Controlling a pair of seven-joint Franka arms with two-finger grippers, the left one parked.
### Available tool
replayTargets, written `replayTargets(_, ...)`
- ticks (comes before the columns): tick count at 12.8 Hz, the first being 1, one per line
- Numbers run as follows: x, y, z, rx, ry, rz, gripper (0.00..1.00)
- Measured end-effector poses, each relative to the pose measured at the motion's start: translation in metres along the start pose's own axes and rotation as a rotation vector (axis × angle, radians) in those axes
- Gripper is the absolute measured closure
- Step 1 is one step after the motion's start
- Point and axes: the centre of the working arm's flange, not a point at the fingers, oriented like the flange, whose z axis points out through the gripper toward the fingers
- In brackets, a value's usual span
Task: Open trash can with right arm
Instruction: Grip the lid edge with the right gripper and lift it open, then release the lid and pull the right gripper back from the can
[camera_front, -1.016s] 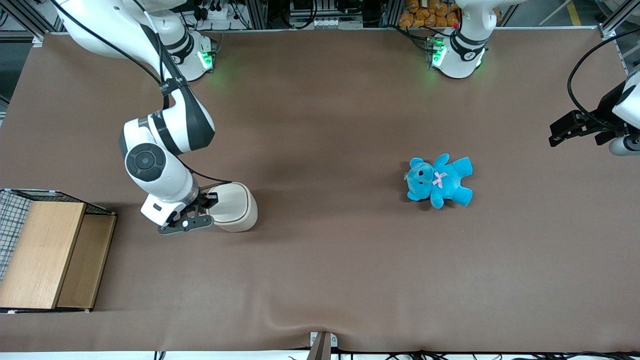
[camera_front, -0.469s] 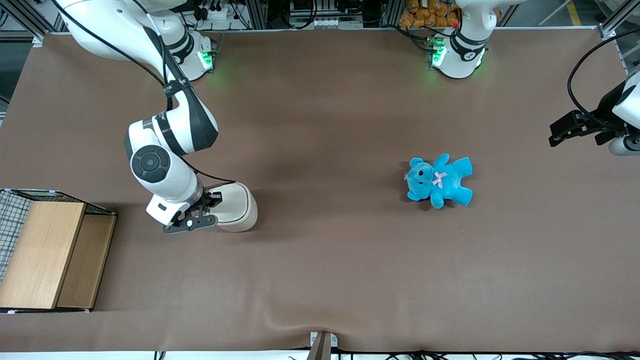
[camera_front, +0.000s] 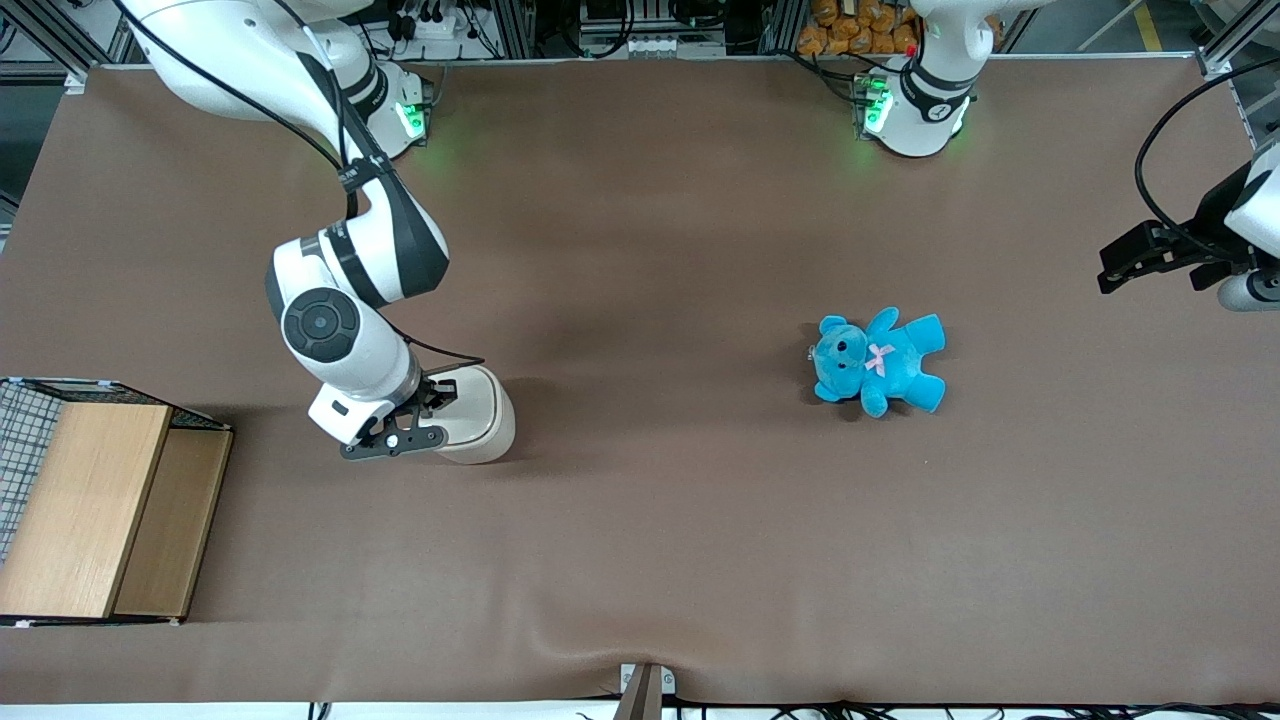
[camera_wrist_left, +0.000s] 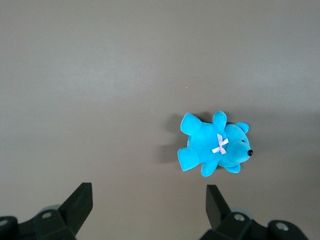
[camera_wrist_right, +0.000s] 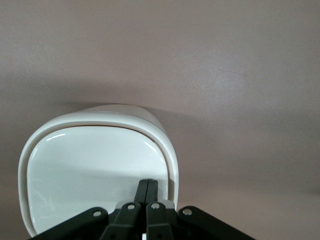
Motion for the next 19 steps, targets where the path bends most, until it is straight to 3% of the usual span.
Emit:
replayTargets(8, -0.004, 0.001, 0.002, 0.007, 0.031, 0.000, 0.99)
replayTargets(10, -0.004, 0.000, -0.014, 0.005, 0.019, 0.006, 0.94)
replayTargets(12, -0.003, -0.001, -0.068, 0.065, -0.017, 0.055, 0.74)
replayTargets(14, -0.007, 0.009, -0.132, 0.136, -0.002, 0.102, 0.51)
replayTargets(16, -0.018, 0.041, -0.187, 0.141, 0.056, 0.149, 0.31)
replayTargets(19, -0.053, 0.097, -0.248, 0.128, 0.075, 0.221, 0.00)
